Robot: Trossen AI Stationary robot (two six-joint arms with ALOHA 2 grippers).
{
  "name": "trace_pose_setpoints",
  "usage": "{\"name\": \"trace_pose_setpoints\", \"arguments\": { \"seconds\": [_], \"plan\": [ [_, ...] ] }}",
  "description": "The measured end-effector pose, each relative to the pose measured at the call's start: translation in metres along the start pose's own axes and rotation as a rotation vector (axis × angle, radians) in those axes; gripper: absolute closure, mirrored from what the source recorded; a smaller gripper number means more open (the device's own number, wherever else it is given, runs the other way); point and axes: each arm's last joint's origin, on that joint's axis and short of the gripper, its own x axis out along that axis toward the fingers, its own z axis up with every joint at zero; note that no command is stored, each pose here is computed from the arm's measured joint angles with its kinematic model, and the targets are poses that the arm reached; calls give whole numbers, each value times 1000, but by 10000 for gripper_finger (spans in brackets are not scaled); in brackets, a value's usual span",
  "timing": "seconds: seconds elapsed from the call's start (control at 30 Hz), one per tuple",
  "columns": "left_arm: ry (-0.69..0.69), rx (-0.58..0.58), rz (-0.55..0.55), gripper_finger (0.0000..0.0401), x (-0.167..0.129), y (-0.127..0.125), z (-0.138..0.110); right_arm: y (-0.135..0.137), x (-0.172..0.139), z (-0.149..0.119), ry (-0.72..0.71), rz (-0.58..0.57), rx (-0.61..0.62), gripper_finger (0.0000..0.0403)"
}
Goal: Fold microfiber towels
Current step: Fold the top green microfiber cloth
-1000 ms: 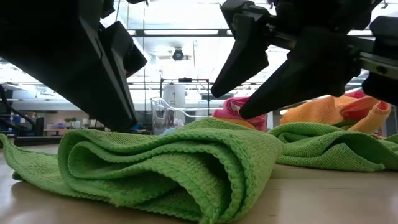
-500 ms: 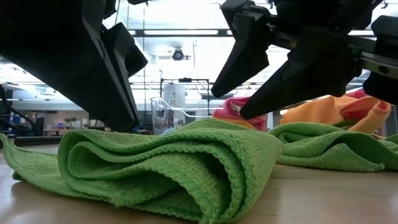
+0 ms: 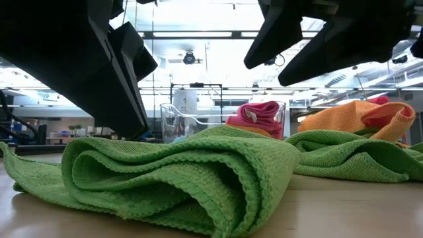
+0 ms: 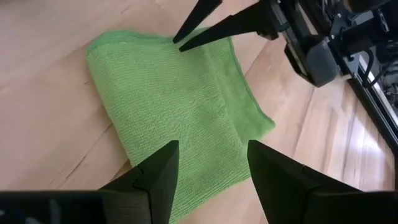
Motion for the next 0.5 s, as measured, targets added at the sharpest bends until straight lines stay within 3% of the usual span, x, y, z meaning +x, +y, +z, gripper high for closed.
{"name": "trace_pose_setpoints", "arguments": {
  "seconds": [0.23,0.5],
  "plan": [
    [-36,-20,-21,364,0,-2,4,0,0,0,-2,-1,66,203],
    [-53,-153,-38,370,0,-4,5,6,0,-1,-14,81,98,203]
  ]
}}
